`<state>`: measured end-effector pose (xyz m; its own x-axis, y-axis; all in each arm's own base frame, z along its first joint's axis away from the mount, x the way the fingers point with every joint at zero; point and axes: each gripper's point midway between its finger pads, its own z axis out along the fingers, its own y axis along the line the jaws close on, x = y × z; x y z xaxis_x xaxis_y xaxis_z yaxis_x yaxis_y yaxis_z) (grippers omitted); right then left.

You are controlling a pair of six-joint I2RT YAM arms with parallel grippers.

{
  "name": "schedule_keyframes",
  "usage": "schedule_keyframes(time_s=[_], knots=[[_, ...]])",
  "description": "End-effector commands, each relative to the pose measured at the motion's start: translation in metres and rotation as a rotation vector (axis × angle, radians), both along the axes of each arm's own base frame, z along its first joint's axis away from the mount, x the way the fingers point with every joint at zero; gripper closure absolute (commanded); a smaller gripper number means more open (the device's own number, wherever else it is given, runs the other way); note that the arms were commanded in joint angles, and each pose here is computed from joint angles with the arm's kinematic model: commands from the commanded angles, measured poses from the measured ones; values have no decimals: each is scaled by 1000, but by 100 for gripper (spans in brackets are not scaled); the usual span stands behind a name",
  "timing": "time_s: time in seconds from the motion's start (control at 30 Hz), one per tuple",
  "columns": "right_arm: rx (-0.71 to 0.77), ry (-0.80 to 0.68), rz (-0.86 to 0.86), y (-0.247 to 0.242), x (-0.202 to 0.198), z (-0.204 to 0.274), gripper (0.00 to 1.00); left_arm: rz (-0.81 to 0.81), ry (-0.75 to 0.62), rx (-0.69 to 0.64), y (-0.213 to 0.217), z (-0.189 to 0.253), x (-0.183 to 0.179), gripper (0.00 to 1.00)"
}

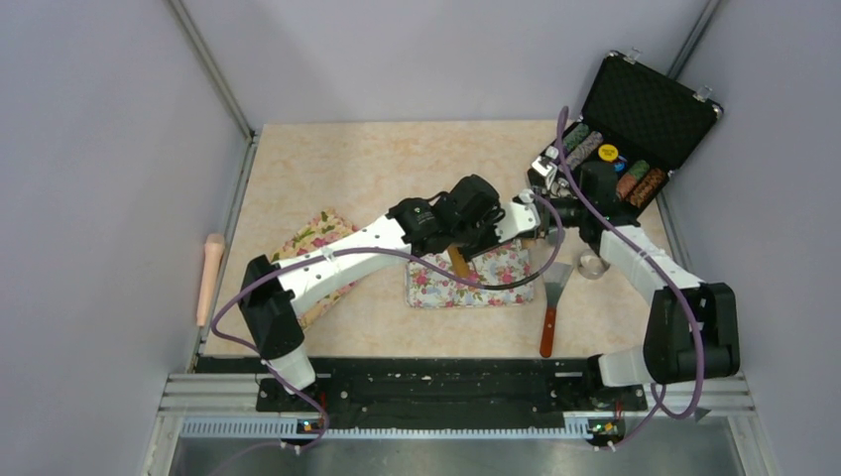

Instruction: Roll out the dumpling wrappers from the dough

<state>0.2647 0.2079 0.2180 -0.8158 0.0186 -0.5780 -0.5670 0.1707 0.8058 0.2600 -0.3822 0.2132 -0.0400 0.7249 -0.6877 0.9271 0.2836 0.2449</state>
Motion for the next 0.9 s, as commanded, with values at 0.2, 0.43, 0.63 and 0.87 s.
schedule_keyframes(time_s=[0.2, 0.43, 0.63, 0.87], knots=[[-40, -204, -60, -12, 3, 27, 100, 106, -149, -164, -5, 65, 27, 63], [-82, -249, -143, -27, 16, 38, 100, 130, -129, -227, 9, 86, 28, 31], [-136, -330, -200, -36, 21, 41, 100, 142, 10, -414, 42, 127, 38, 20], [-127, -414, -149, -34, 7, 57, 100, 167, 142, -464, 79, 86, 55, 18]])
